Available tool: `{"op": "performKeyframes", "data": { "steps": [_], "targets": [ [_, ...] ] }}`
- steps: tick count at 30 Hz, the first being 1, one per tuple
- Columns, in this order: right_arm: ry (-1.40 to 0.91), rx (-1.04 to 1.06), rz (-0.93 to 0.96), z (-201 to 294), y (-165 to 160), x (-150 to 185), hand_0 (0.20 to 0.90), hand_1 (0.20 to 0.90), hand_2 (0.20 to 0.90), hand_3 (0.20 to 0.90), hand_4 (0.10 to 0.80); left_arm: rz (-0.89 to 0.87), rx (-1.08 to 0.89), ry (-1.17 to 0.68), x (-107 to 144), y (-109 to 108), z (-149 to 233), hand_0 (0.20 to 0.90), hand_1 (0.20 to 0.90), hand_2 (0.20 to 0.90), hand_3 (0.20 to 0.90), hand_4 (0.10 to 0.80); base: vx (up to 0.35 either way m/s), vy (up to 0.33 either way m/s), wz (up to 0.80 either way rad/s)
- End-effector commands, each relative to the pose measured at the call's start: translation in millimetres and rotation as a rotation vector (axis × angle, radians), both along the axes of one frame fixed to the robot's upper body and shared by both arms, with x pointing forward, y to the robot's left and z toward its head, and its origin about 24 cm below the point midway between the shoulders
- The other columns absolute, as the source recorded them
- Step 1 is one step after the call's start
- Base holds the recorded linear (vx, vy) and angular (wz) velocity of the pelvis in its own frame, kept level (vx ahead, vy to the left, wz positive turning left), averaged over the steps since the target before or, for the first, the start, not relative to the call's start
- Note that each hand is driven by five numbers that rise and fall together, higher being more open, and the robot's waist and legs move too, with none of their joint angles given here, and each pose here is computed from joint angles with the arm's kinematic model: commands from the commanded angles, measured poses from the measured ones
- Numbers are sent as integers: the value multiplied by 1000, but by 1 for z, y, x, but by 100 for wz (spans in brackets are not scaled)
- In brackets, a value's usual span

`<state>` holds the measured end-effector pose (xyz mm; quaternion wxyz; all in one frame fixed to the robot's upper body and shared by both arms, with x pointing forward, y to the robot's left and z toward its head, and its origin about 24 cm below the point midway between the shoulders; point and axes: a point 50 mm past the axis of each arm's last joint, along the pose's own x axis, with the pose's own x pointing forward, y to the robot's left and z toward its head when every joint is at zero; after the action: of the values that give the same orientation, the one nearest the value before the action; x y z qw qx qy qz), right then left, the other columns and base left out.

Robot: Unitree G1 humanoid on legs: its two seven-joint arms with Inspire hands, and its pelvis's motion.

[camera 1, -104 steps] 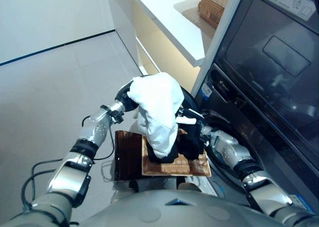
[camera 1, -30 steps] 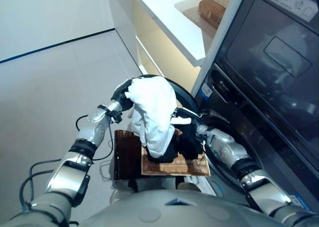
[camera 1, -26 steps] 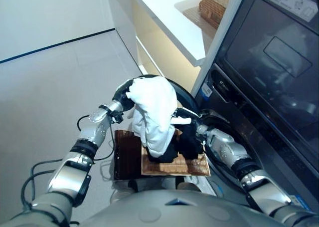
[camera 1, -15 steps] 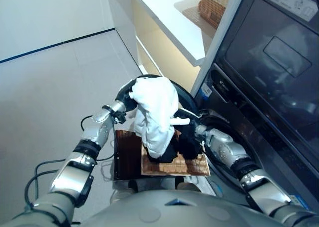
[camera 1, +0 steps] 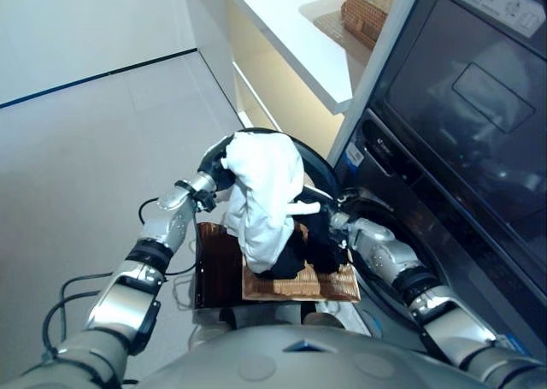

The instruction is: Pick up the clothes and place them into the washing machine

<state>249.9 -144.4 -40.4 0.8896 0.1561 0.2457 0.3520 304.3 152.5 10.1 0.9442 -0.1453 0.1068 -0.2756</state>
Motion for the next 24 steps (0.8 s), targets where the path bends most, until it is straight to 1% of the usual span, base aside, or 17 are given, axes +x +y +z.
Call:
{"op": "performKeyframes", "data": {
  "steps": [1, 5, 6, 7, 8, 24],
  "targets": [
    [-216, 221, 143, 53, 56, 27, 900, 900, 900, 900, 800, -39, -173, -390, 44, -33, 95, 200, 200, 200, 200, 300, 0, 0, 0],
    [-213, 227, 153, 53, 58, 27, 900, 900, 900, 900, 800, -38, -171, -391, 44, -33, 95, 200, 200, 200, 200, 300, 0, 0, 0],
    [-210, 231, 162, 54, 61, 26, 609, 609, 609, 609, 592, -39, -169, -390, 44, -34, 94, 200, 200, 200, 200, 300, 0, 0, 0],
    [-209, 231, 165, 53, 62, 26, 293, 293, 293, 293, 367, -37, -168, -391, 44, -34, 95, 200, 200, 200, 200, 300, 0, 0, 0],
    [-211, 232, 169, 54, 63, 26, 200, 200, 200, 200, 300, -39, -169, -392, 44, -34, 95, 200, 200, 200, 200, 300, 0, 0, 0],
    [-197, 244, 188, 53, 69, 23, 200, 200, 200, 200, 300, -27, -170, -384, 44, -31, 93, 200, 200, 200, 200, 300, 0, 0, 0]
  ]
}}
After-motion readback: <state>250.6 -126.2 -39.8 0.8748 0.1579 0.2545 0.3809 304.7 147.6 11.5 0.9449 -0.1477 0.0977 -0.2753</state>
